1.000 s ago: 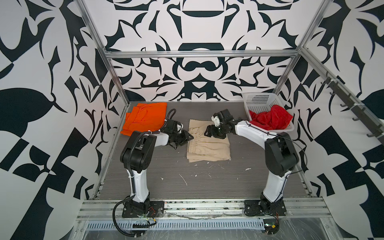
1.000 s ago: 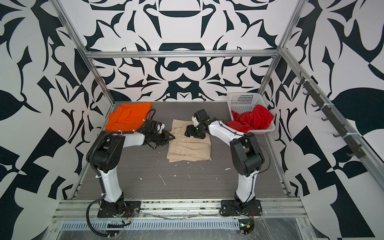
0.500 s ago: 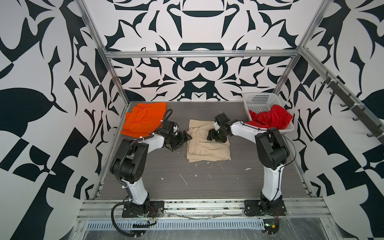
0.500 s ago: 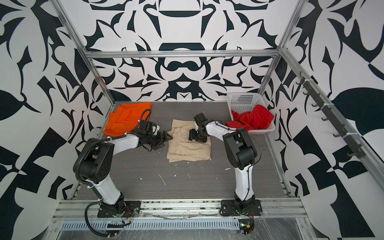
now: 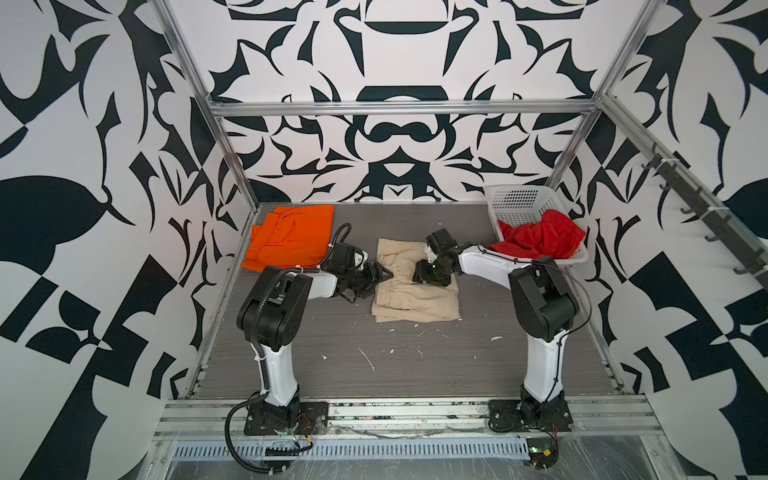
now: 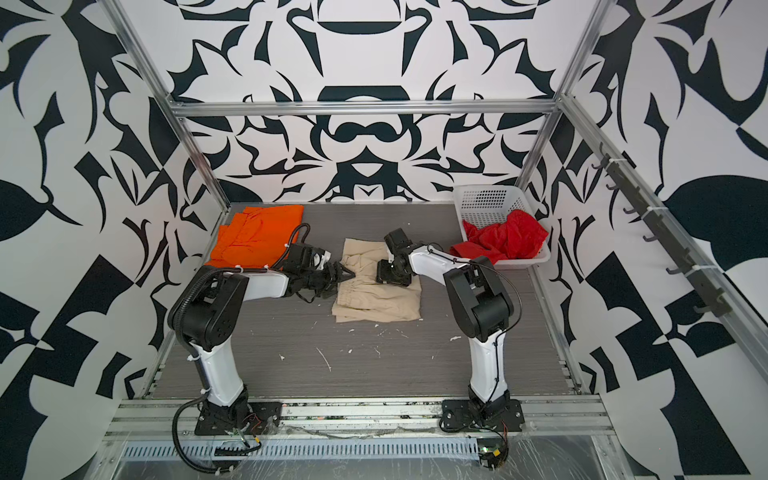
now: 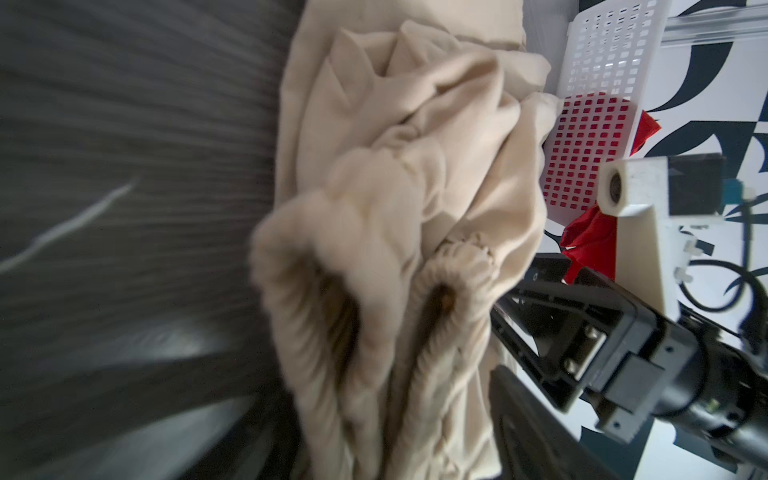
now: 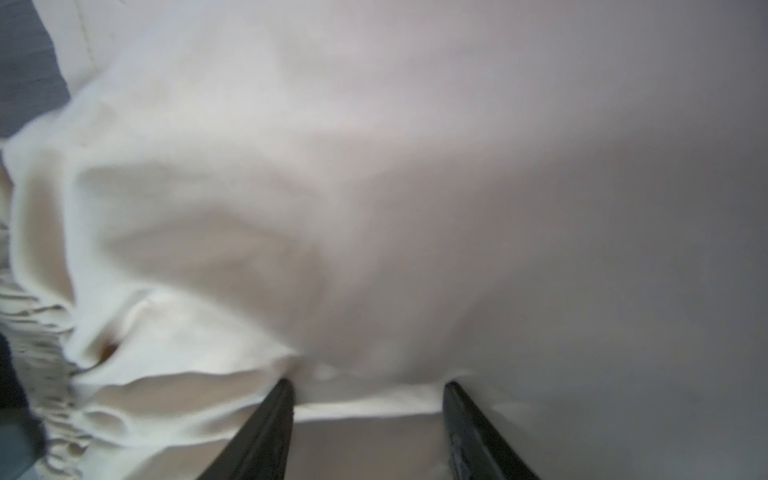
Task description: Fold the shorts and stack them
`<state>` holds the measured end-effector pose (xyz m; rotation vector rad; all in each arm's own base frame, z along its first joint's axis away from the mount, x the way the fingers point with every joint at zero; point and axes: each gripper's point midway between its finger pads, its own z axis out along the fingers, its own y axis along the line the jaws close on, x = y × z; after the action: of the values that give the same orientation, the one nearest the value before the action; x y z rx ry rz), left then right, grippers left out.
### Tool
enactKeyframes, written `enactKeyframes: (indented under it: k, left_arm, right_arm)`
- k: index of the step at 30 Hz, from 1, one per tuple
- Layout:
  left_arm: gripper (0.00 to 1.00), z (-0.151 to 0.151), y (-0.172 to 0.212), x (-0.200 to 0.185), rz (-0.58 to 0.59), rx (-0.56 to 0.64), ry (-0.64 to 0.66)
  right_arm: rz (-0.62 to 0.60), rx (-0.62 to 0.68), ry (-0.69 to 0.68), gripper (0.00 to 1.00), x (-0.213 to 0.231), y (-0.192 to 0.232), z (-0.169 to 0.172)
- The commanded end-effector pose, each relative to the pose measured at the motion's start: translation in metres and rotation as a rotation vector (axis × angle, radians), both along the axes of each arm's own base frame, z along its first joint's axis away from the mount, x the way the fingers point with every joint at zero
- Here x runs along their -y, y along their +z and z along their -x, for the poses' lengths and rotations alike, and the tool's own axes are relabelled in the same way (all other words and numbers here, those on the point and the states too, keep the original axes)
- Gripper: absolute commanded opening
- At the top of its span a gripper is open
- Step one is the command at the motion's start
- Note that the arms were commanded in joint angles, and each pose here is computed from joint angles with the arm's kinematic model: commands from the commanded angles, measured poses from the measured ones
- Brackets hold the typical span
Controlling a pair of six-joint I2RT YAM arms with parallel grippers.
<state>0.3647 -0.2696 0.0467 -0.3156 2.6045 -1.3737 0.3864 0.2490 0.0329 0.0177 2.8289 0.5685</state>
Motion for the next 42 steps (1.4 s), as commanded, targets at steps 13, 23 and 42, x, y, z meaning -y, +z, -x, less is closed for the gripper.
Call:
enactKeyframes:
  k: [13,23,42]
  left_arm:
    - [0.0,-0.019,0.046,0.01,-0.092,0.095,-0.042]
    - [0.0,-0.033,0.097,-0.05,-0.515,0.243,-0.228]
    - [0.0,-0.134,0.18,-0.166,-0.933,0.499,-0.312]
  right_arm:
    - [-0.04,0.018,0.019,0.58,-0.012,0.025,0.017]
    - [-0.085,0.138,-0.067,0.71,0.03,0.081,0.01]
    - [-0.043,0.104,-0.093,0.72,0.057,0.067,0.034]
